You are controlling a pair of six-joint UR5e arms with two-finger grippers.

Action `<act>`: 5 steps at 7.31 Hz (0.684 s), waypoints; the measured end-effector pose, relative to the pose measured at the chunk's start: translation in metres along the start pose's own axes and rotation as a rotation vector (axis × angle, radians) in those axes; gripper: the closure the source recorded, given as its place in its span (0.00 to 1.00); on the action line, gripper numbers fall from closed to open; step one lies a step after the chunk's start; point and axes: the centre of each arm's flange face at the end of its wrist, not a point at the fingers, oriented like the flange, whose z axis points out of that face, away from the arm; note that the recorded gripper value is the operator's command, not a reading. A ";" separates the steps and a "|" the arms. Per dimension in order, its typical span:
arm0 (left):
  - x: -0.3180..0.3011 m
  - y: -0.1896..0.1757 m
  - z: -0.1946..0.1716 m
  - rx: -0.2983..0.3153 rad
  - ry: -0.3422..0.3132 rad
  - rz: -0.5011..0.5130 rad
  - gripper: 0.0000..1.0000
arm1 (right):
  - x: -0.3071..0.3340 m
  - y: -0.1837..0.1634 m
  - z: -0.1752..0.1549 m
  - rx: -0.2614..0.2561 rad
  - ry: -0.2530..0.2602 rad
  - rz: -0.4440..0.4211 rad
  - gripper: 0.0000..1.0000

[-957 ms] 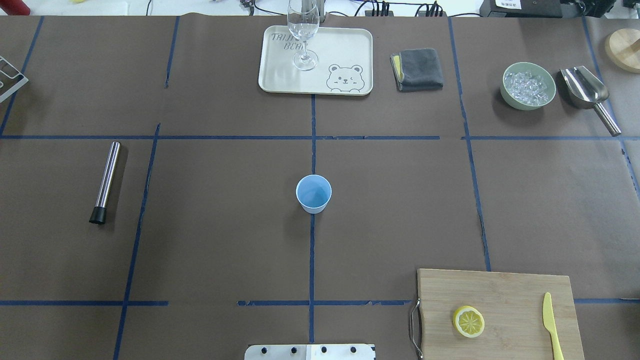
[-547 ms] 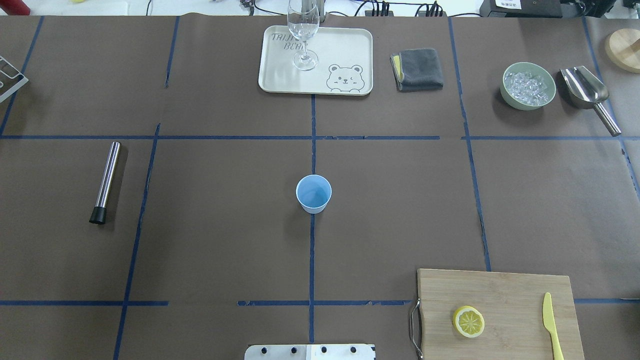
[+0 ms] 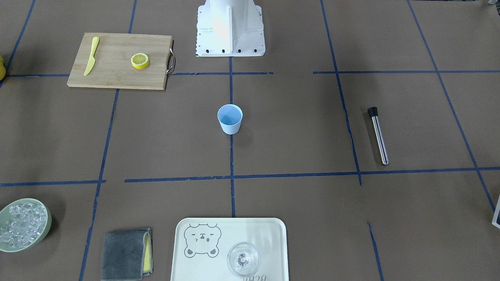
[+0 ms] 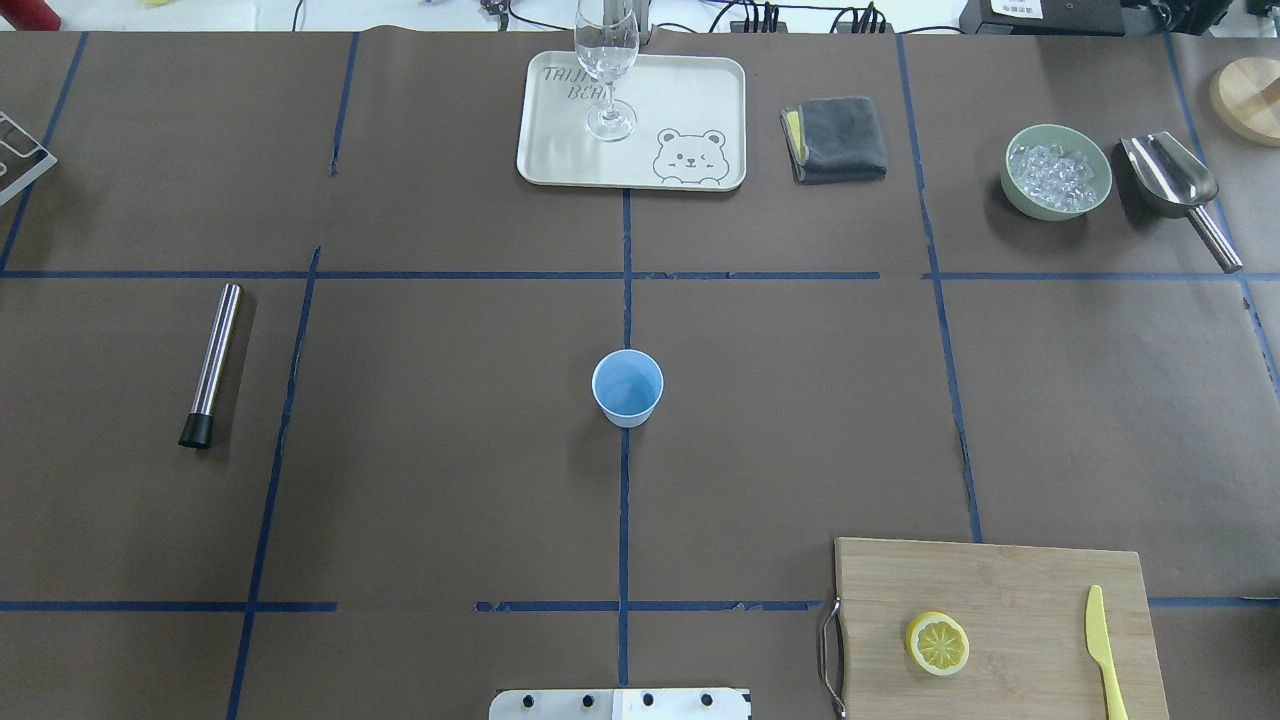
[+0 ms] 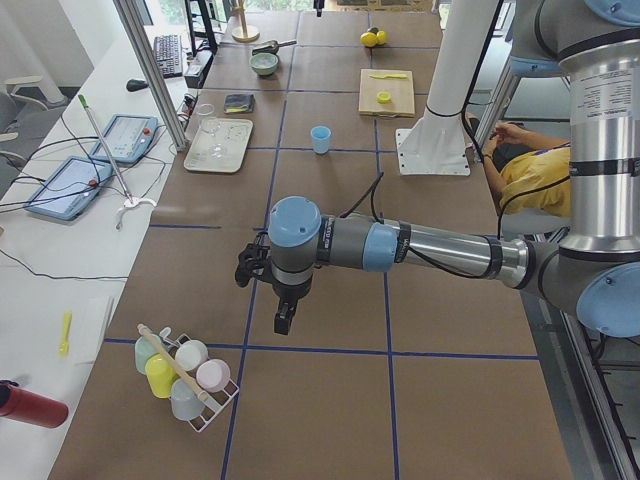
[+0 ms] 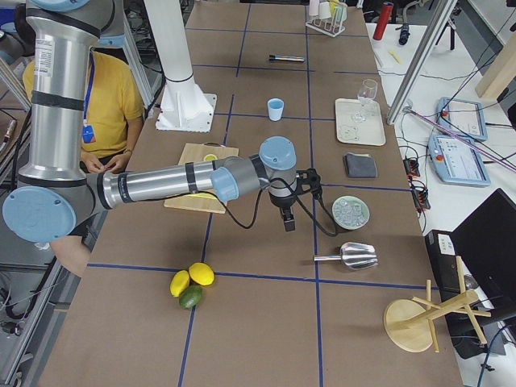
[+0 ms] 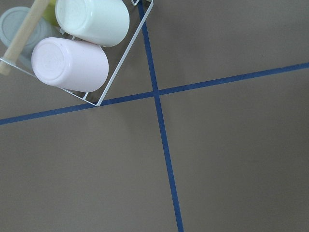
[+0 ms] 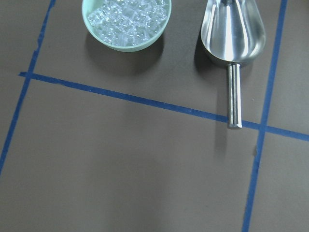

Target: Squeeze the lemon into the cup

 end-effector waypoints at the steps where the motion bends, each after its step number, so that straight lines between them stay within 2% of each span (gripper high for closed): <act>1: 0.000 0.000 0.000 0.000 0.000 0.000 0.00 | -0.026 -0.008 0.011 0.013 -0.011 -0.052 0.00; 3: 0.000 0.000 0.000 0.000 0.000 -0.001 0.00 | -0.085 -0.023 0.034 0.047 -0.024 -0.161 0.00; 5: -0.001 0.001 0.001 -0.001 0.000 -0.004 0.00 | -0.180 -0.031 0.060 0.084 -0.013 -0.080 0.00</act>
